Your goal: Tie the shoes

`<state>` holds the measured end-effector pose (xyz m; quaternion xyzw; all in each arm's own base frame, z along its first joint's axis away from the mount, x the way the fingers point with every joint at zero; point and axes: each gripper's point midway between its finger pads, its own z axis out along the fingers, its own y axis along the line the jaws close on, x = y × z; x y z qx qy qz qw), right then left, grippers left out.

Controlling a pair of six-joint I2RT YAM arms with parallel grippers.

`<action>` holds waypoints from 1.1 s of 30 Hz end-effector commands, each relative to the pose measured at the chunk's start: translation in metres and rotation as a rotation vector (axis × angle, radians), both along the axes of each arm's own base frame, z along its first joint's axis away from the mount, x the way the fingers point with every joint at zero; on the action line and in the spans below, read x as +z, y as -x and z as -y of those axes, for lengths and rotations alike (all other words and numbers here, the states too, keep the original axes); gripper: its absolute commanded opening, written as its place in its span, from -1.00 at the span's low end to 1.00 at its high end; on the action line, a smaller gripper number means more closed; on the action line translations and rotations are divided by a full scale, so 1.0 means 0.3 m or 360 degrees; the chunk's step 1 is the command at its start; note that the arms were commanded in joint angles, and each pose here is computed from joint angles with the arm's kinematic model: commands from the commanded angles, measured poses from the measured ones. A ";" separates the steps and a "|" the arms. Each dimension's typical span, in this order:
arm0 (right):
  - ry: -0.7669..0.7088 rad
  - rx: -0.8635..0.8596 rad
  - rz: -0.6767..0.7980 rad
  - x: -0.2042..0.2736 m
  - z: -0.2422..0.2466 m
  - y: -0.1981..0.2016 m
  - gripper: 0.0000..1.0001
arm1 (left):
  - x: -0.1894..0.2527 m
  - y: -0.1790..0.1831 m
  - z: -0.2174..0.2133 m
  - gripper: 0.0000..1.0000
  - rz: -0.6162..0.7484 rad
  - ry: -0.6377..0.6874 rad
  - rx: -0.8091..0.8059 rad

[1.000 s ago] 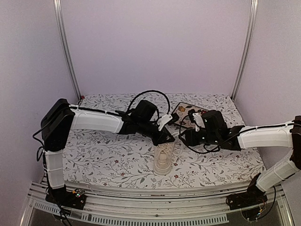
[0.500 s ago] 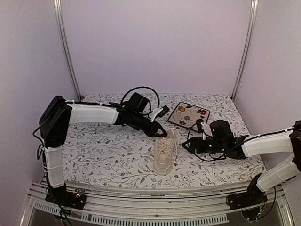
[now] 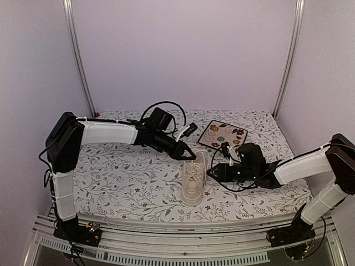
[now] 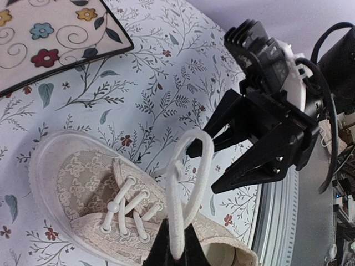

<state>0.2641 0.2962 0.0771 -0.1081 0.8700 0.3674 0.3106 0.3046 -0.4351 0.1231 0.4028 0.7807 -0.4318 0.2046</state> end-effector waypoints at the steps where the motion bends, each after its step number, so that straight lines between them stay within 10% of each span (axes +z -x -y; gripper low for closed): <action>1: -0.0100 -0.0006 0.0096 0.075 -0.059 -0.055 -0.10 | -0.029 0.017 0.002 -1.00 -0.0041 0.0001 -0.0037; 33: 0.0113 0.0084 0.0247 0.016 -0.126 -0.157 -0.39 | -0.022 0.009 0.007 -1.00 -0.0053 0.0007 -0.0044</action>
